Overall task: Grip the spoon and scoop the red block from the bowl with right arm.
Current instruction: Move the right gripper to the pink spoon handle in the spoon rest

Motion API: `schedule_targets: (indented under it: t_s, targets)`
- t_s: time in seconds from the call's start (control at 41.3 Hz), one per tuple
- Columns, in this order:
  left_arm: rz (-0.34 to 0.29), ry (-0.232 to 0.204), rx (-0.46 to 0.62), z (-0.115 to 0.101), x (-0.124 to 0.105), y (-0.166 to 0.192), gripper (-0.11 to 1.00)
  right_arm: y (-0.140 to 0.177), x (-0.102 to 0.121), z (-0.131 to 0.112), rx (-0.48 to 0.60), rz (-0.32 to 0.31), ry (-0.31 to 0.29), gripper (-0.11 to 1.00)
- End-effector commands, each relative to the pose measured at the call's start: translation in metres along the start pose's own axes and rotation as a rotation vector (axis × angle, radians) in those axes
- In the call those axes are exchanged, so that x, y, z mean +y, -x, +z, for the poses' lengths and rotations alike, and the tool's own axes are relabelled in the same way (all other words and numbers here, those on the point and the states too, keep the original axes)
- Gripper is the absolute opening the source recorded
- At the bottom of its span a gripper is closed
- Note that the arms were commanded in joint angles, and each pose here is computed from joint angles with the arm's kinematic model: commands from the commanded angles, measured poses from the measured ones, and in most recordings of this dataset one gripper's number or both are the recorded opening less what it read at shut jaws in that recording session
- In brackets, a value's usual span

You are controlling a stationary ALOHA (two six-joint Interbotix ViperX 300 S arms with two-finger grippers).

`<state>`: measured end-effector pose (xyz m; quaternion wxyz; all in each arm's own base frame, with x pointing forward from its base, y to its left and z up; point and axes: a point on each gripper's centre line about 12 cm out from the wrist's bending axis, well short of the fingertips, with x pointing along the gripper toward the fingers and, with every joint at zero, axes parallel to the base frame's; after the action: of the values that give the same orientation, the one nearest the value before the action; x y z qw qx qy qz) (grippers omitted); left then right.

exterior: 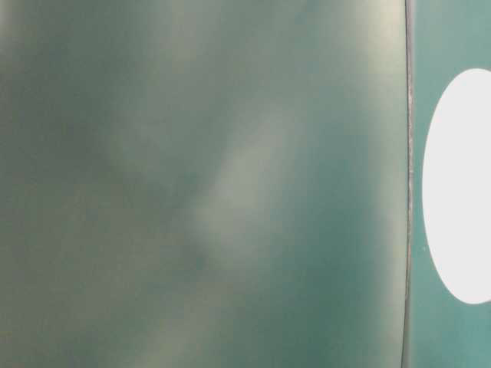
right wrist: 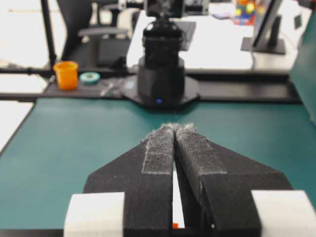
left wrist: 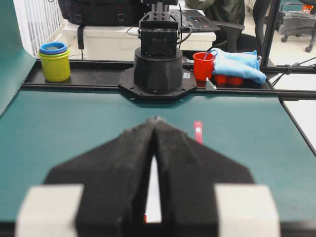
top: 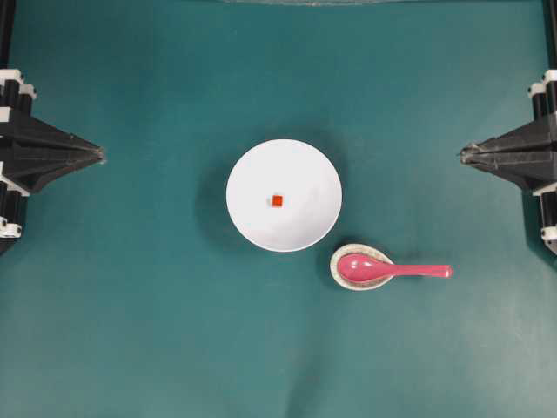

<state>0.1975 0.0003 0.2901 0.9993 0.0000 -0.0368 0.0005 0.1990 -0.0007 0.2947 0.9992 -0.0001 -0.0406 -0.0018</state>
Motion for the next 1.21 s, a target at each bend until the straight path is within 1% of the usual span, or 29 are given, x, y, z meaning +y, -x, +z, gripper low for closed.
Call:
schedule_targets:
  t_s: [0.0, 0.024, 0.145, 0.315, 0.46, 0.533, 0.582, 0.678, 0.751, 0.824, 0.872, 1.042, 1.187]
  targets:
    - [-0.006, -0.006, 0.0, 0.012, -0.001, -0.003, 0.0, -0.003, 0.0, 0.009, -0.023, 0.001, -0.006, 0.0]
    - [-0.006, -0.017, 0.038, 0.012, -0.001, -0.003, 0.0, -0.005, 0.0, 0.011, -0.018, 0.001, -0.006, 0.0]
    - [-0.006, -0.024, 0.081, 0.01, -0.001, -0.001, 0.0, -0.007, 0.0, 0.011, -0.005, 0.001, -0.008, 0.0]
    - [-0.006, -0.024, 0.124, 0.006, -0.001, 0.001, 0.0, -0.009, 0.0, 0.004, 0.048, -0.002, -0.017, 0.0]
    - [-0.008, -0.026, 0.136, 0.006, -0.001, 0.002, 0.0, -0.011, 0.0, -0.003, 0.081, -0.004, -0.024, 0.01]
    - [-0.008, -0.029, 0.143, 0.004, -0.001, 0.002, 0.0, -0.012, 0.0, -0.004, 0.086, -0.004, -0.025, 0.07]
    - [-0.007, -0.029, 0.146, 0.005, -0.001, 0.002, 0.0, -0.012, 0.0, -0.005, 0.087, -0.004, -0.025, 0.13]
    - [-0.007, -0.029, 0.158, 0.003, -0.001, 0.002, 0.0, -0.013, 0.0, -0.008, 0.097, -0.005, -0.027, 0.3]
    - [-0.009, -0.029, 0.166, 0.002, -0.001, 0.002, 0.0, -0.013, 0.0, -0.009, 0.1, -0.006, -0.03, 0.41]
    - [-0.007, -0.029, 0.178, 0.0, -0.001, 0.002, 0.0, -0.014, 0.0, -0.012, 0.112, -0.006, -0.03, 0.48]
    - [-0.007, -0.029, 0.19, -0.002, -0.001, 0.002, 0.0, -0.015, 0.0, -0.015, 0.123, -0.006, -0.03, 0.5]
    - [-0.007, -0.029, 0.215, -0.005, -0.001, 0.002, 0.0, -0.021, 0.0, -0.03, 0.175, -0.004, -0.029, 0.49]
    - [-0.009, -0.031, 0.219, -0.006, -0.001, 0.002, 0.0, -0.025, 0.004, -0.043, 0.183, 0.01, -0.03, 0.49]
